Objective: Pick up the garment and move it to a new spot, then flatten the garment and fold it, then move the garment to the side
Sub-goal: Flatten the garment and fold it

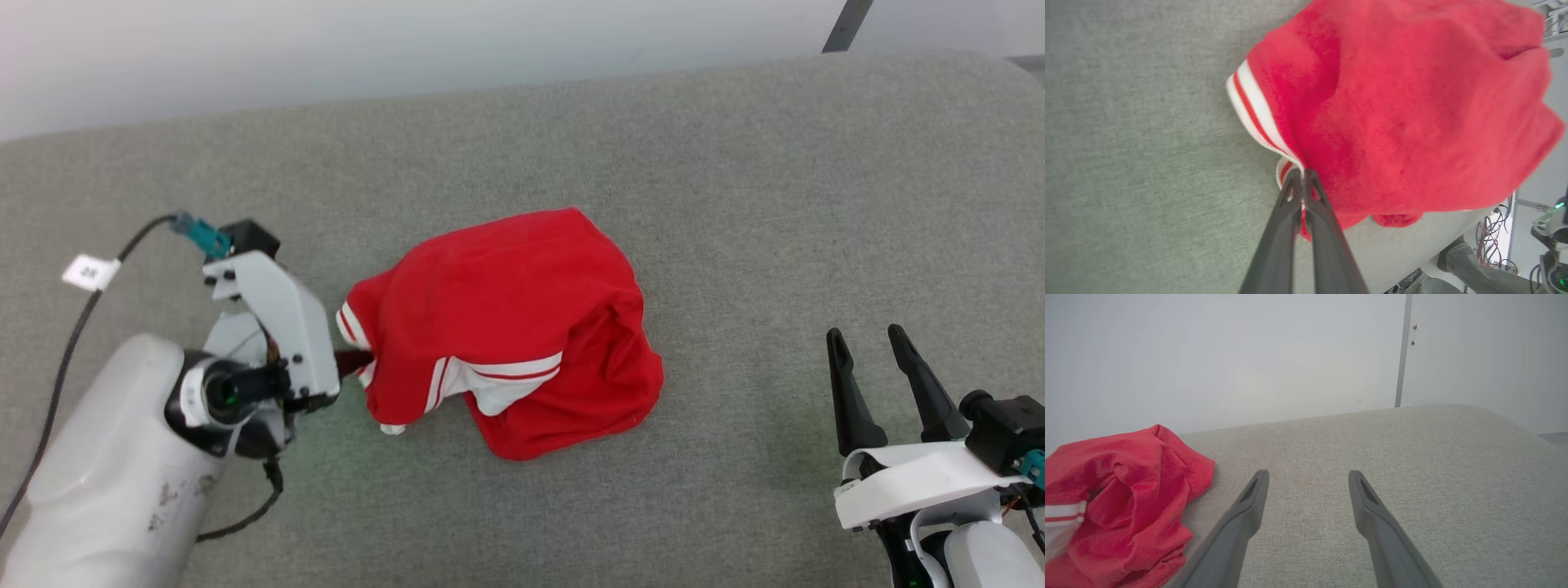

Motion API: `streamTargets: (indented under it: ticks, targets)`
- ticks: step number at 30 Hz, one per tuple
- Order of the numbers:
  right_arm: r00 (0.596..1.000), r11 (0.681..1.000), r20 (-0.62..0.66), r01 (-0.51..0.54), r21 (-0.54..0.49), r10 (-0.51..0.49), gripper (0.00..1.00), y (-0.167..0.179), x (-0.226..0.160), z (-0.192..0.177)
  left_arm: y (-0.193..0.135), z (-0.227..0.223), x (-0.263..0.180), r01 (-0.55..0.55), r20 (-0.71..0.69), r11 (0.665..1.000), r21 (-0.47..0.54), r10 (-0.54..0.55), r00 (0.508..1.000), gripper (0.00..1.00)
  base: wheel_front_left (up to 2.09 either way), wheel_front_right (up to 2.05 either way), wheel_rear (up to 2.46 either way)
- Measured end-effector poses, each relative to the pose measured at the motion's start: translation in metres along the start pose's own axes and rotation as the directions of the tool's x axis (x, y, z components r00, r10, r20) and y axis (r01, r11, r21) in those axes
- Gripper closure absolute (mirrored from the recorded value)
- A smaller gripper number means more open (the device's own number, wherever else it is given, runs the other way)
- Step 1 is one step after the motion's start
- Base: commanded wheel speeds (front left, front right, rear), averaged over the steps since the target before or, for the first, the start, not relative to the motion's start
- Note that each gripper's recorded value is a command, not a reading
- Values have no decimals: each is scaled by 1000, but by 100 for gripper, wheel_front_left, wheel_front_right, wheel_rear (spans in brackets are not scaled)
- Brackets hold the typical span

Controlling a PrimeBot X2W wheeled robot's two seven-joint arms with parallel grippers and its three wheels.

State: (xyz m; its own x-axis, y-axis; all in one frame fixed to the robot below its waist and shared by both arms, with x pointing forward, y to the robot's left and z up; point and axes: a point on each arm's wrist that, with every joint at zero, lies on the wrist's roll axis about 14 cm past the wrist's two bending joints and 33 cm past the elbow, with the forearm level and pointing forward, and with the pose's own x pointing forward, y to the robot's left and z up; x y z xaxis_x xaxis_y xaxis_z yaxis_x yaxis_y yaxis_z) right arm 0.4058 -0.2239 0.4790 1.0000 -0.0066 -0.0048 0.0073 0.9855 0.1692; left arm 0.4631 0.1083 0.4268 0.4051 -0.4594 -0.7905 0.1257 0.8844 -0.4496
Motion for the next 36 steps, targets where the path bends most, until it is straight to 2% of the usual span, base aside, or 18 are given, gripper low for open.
streamTargets:
  ticks: [7,11,15,19,24,32,33,35,36]
  targets:
    - [1000,1000,12,-8,3,8,0,3,-7,5,-49,24,-24,122,80,990,66,-127,989,100,0,0,0]
    - [1000,1000,25,-16,4,16,0,6,-10,10,-97,31,-38,228,98,961,156,-245,965,100,0,0,0]
    - [1000,1000,29,-12,6,12,0,6,-14,11,-143,34,-45,341,88,914,221,-367,926,100,0,0,0]
    - [1000,1000,30,5,14,-6,0,1,-17,12,-174,30,-42,410,52,875,257,-436,898,100,0,0,0]
    - [999,999,31,31,22,-32,0,-5,-19,11,-184,13,-19,426,-25,859,282,-438,899,100,0,0,0]
    - [997,998,36,66,25,-66,0,-14,-19,13,-173,-19,19,403,-145,858,318,-376,915,100,0,0,0]
    - [997,997,34,69,26,-70,0,-14,-19,12,-173,-21,22,404,-149,856,322,-376,915,85,0,0,0]
    - [997,997,35,74,26,-75,0,-15,-19,12,-172,-20,24,403,-143,855,326,-377,915,44,0,0,0]
    - [997,997,38,73,25,-74,0,-15,-19,13,-171,-18,23,399,-135,855,332,-375,917,3,0,0,0]
